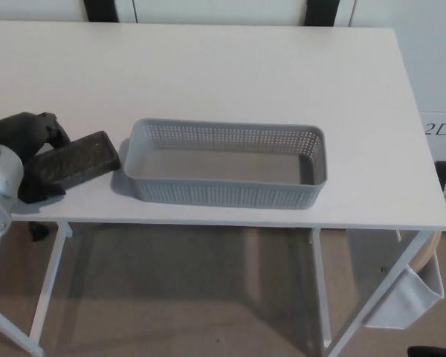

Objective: The robot walks towards a desk on which an eraser is kept on the left hand side and a container is kept on the right hand side. The robot picks up the eraser using its left hand and places it in the container.

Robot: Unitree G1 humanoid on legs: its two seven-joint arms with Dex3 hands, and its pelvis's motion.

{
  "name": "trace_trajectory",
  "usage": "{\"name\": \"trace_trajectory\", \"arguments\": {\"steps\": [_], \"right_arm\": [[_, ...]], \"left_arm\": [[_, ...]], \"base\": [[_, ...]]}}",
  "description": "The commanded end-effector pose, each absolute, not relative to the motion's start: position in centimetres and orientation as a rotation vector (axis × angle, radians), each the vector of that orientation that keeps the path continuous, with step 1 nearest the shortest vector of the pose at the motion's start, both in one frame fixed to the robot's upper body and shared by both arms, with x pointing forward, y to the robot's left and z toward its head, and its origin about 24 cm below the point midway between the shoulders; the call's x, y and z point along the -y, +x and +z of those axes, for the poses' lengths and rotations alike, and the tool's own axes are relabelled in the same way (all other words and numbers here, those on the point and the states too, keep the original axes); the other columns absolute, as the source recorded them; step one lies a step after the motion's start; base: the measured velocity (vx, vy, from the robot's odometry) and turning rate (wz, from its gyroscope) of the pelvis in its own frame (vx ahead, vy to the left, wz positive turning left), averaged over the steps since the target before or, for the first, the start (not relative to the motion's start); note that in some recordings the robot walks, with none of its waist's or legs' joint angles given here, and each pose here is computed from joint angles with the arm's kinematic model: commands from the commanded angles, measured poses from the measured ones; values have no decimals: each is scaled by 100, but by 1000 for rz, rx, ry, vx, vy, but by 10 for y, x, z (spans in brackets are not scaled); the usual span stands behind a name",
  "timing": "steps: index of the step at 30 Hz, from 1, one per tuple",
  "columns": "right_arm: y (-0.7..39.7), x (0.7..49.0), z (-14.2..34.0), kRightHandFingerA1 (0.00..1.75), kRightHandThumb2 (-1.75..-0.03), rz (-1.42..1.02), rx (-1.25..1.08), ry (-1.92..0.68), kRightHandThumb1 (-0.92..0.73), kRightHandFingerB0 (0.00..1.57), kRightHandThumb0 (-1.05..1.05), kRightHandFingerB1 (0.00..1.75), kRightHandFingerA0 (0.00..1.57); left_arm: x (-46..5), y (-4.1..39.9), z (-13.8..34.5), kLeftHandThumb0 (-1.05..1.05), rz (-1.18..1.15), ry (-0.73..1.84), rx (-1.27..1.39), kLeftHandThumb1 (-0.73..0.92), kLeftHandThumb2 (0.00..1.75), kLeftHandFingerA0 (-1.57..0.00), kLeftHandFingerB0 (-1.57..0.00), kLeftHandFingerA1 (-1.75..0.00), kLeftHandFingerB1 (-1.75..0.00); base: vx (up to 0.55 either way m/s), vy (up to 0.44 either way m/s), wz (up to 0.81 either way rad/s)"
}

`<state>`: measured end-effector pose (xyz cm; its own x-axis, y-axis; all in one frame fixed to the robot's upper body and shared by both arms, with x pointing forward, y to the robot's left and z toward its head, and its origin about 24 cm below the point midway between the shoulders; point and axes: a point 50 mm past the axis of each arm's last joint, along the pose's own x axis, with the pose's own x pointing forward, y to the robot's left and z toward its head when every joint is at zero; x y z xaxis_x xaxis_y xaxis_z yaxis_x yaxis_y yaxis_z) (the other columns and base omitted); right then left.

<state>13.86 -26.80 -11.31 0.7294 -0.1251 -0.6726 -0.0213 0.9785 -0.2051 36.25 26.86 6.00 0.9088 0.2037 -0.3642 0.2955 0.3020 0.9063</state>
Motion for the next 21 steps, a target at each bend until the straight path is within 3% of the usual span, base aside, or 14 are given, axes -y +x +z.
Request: {"name": "trace_trajectory", "arguments": {"steps": [1,3,6,8,12,15,21], "right_arm": [[140,275,-111,58,-53,-60,-765,-235,-46,52,-23,49,77],[140,275,-111,58,-53,-60,-770,-250,-45,52,-24,49,78],[142,276,-111,59,-53,-63,-771,-240,-45,51,-23,49,78],[142,275,-111,58,-53,-64,-776,-247,-46,52,-23,49,78],[142,276,-109,58,-53,-62,-773,-252,-47,52,-22,49,77],[141,277,-109,58,-53,-58,-773,-251,-47,52,-22,49,76],[142,278,-109,59,-53,-60,-775,-247,-45,51,-24,49,78]], "left_arm": [[-274,351,45,-19,-115,1205,-516,79,63,-100,-65,-131,-108],[-277,351,48,-18,-68,1113,-477,81,67,-103,-74,-122,-84],[-281,352,57,-22,5,1011,-417,86,65,-105,-73,-125,-85],[-286,354,65,-22,79,915,-369,84,65,-105,-73,-128,-74],[-291,358,82,-25,253,709,-270,79,67,-106,-84,-134,-81],[-292,361,92,-24,332,595,-216,81,67,-102,-83,-140,-85],[-271,370,129,-27,266,606,-39,82,67,-104,-81,-144,-92]], "base": [[0,0,0],[0,0,0],[0,0,0],[0,0,0],[0,0,0],[0,0,0],[0,0,0]]}}
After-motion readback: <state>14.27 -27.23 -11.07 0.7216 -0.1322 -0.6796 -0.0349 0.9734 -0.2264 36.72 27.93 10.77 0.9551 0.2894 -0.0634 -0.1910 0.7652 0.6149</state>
